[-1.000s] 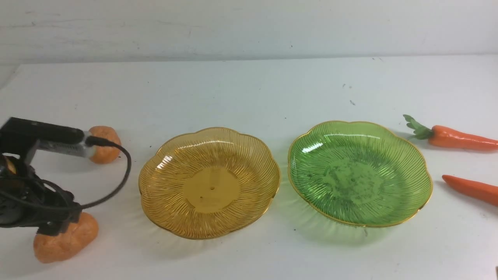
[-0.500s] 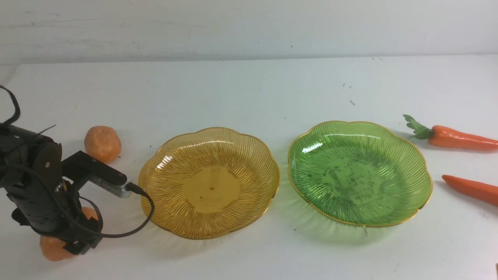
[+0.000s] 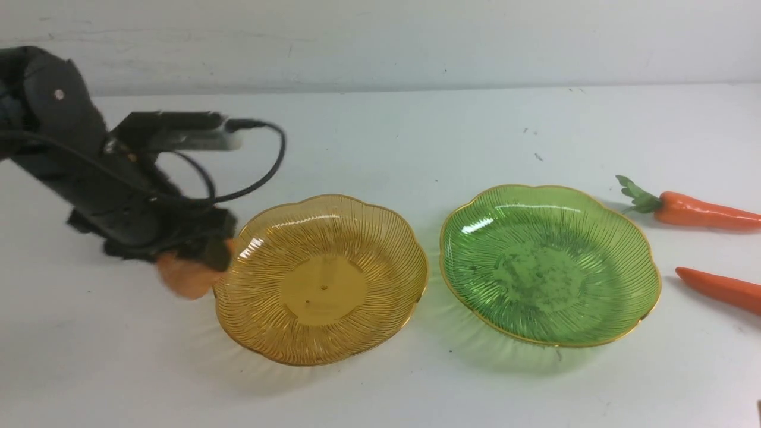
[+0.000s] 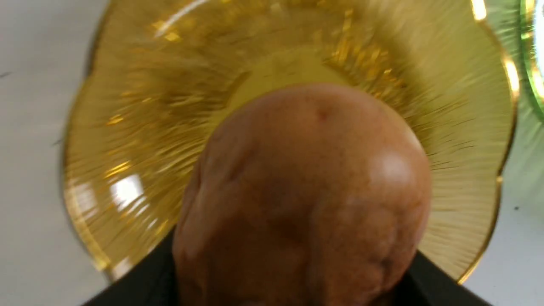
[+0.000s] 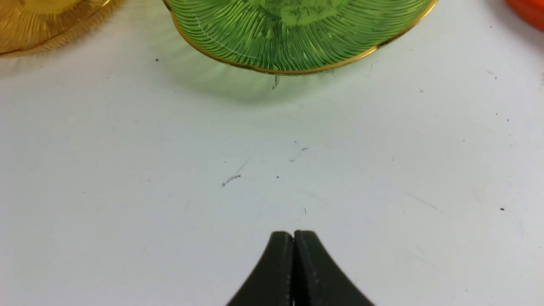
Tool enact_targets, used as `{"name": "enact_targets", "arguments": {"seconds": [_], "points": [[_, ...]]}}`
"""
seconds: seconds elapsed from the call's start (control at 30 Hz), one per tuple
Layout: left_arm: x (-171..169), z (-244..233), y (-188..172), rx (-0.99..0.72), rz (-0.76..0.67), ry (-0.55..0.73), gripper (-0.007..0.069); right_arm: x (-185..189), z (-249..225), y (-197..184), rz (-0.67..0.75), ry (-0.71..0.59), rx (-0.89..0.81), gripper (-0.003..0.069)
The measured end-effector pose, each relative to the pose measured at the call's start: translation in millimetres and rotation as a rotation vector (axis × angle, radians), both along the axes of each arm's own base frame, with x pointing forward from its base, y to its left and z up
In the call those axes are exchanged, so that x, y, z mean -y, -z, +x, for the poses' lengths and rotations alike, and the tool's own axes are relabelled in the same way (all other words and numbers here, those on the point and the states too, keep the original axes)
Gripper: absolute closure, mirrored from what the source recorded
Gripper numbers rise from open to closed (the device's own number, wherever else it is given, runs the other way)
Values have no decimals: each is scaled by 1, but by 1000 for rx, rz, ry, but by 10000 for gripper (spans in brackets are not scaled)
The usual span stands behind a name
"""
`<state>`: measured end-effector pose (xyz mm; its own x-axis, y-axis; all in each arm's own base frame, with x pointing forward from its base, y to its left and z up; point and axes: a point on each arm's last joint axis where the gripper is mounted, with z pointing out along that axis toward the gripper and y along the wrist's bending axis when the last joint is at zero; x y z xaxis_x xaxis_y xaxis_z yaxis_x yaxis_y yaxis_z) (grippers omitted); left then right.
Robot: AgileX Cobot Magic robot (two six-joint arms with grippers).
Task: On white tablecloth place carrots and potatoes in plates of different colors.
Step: 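Put the potatoes from the left side into the left plate with the left gripper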
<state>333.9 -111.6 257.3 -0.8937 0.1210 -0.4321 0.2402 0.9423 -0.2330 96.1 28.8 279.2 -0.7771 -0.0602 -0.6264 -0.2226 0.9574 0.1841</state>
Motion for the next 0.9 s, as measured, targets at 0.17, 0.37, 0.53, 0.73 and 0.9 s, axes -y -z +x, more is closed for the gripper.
{"name": "enact_targets", "arguments": {"seconds": [0.17, 0.37, 0.53, 0.73, 0.9], "points": [[23, 2, 18, -5, 26, 77, 132, 0, -1, 1, -2, -6, -15, 674], [27, 7, 30, -16, 34, 81, 2, 0, -2, 1, -3, -8, -20, 674], [21, 13, 18, -28, 1, 2, -45, 0, -2, 1, -5, -11, -20, 674], [-10, 26, -24, -16, -33, -107, 204, 0, -2, 1, -5, -11, -20, 674], [-74, 41, -39, 4, -6, -269, 572, 0, -2, 1, -6, -11, -20, 674]]}}
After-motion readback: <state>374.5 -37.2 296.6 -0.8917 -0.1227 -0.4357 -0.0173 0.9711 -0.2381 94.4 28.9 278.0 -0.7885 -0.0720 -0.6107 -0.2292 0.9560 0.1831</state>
